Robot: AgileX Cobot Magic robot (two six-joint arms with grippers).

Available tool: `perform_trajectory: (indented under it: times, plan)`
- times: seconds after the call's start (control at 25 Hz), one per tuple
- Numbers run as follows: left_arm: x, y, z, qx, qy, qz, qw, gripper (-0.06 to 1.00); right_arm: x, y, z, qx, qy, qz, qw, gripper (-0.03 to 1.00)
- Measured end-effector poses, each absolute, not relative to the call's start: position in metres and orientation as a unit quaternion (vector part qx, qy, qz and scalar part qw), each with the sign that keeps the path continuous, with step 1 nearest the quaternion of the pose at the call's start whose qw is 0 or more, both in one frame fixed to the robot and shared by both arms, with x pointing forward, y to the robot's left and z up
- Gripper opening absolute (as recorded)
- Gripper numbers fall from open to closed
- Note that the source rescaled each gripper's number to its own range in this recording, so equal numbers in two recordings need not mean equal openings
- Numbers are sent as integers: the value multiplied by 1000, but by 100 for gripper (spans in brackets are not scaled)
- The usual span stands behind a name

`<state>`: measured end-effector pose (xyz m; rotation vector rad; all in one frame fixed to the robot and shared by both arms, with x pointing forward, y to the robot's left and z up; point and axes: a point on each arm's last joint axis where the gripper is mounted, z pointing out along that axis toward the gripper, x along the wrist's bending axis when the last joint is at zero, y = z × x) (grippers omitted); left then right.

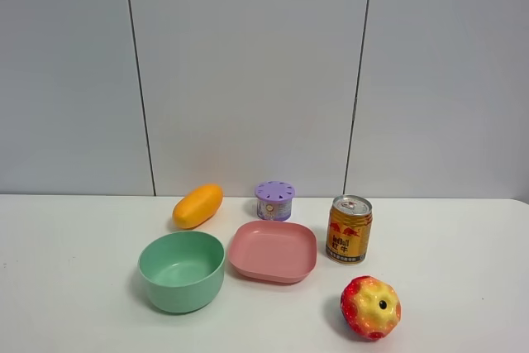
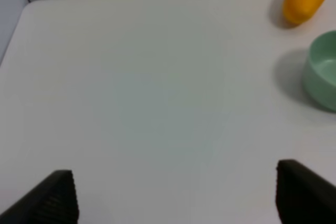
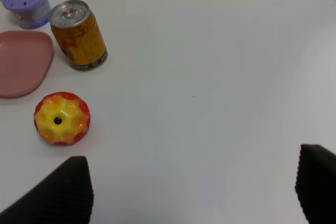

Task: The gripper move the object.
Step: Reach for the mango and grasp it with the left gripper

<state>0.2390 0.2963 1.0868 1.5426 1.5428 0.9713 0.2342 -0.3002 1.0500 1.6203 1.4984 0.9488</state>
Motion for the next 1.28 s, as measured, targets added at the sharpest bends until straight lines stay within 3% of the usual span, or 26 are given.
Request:
perform_trajectory:
  times: [0.36,0.56,0.76,1.08,1.16,1.28]
  plan:
    - [292,282,1177,672,516,344,405,45,234,-300,1050,629,582,368,361,100]
    - [334,269,1181,720,449,292,441,46,234,-300,1050,629,582,368,361,100]
    - [380,262,1183,734,377,296,482,46,234,-300,1050,629,582,368,361,100]
    - [476,262,1170,784,410,194,423,46,234,-300,1050,629,582,368,361,100]
    - [497,256,1171,799,408,181,403,53,234,-300,1050,629,582,368,361,100]
    - [530,242,1168,815,401,166,383,80,234,-300,1050,629,582,368,361,100]
